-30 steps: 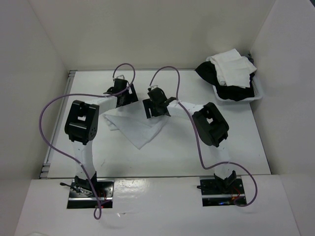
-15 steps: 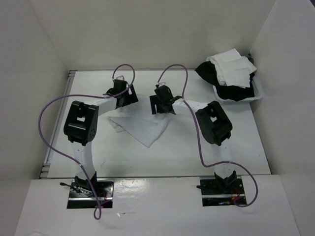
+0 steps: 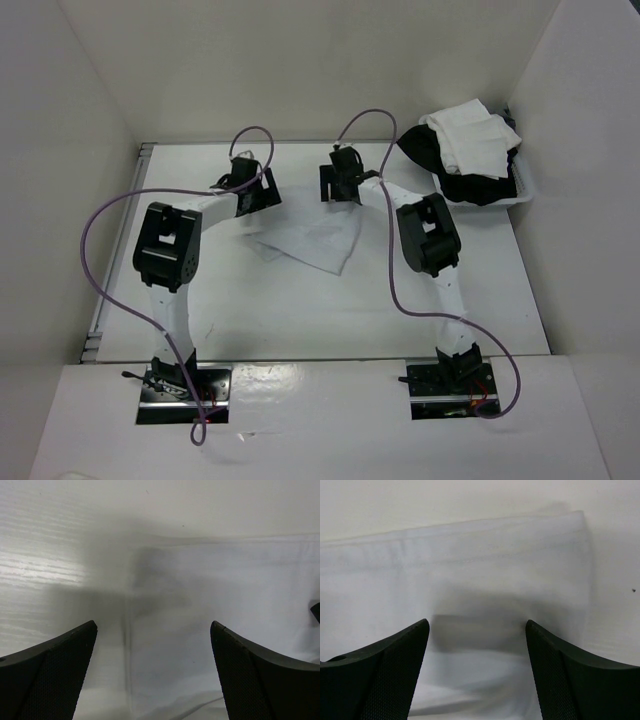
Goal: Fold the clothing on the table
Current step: Flatten the skirt out
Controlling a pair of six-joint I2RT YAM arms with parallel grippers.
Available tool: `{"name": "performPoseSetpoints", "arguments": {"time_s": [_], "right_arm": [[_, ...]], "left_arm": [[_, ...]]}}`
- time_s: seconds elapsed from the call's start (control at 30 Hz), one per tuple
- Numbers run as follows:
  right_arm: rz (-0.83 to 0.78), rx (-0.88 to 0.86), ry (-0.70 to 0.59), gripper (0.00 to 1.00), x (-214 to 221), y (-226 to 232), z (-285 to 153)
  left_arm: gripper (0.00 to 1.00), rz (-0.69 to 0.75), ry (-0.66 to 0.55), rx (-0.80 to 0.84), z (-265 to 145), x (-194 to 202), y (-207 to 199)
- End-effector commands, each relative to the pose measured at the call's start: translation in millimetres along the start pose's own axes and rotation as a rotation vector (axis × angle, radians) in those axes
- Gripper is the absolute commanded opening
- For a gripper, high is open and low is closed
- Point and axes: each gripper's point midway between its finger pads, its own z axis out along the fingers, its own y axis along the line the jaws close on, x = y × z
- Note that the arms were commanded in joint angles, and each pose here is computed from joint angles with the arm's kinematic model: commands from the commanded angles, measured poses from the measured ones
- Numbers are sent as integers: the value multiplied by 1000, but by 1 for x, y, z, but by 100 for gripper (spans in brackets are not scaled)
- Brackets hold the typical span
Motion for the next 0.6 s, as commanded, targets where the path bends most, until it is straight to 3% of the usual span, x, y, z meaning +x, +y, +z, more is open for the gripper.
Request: {"name": "performPoseSetpoints", "arguments": {"time_s": [0.0,0.33,0.47,0.5,0.57], "right_arm": [[-31,50,57,82,9,-15,9],[-60,38,17,82,-12,-6,-3],[-69,23,-14,82,-28,-3,-39],[-64,-2,-76,82,-50,6,-67],[-86,-28,-77,82,-40,17,-92]], "left_arm": [[100,-1,8,-45,14,-6,11],[100,14,-61,-37,22,-52,-9],[100,8,-125,-2,-18,-79,-22],[100,8,-118,-5,-25,-73,-18],[100,3,-169,23,-65,-90,-25]]}}
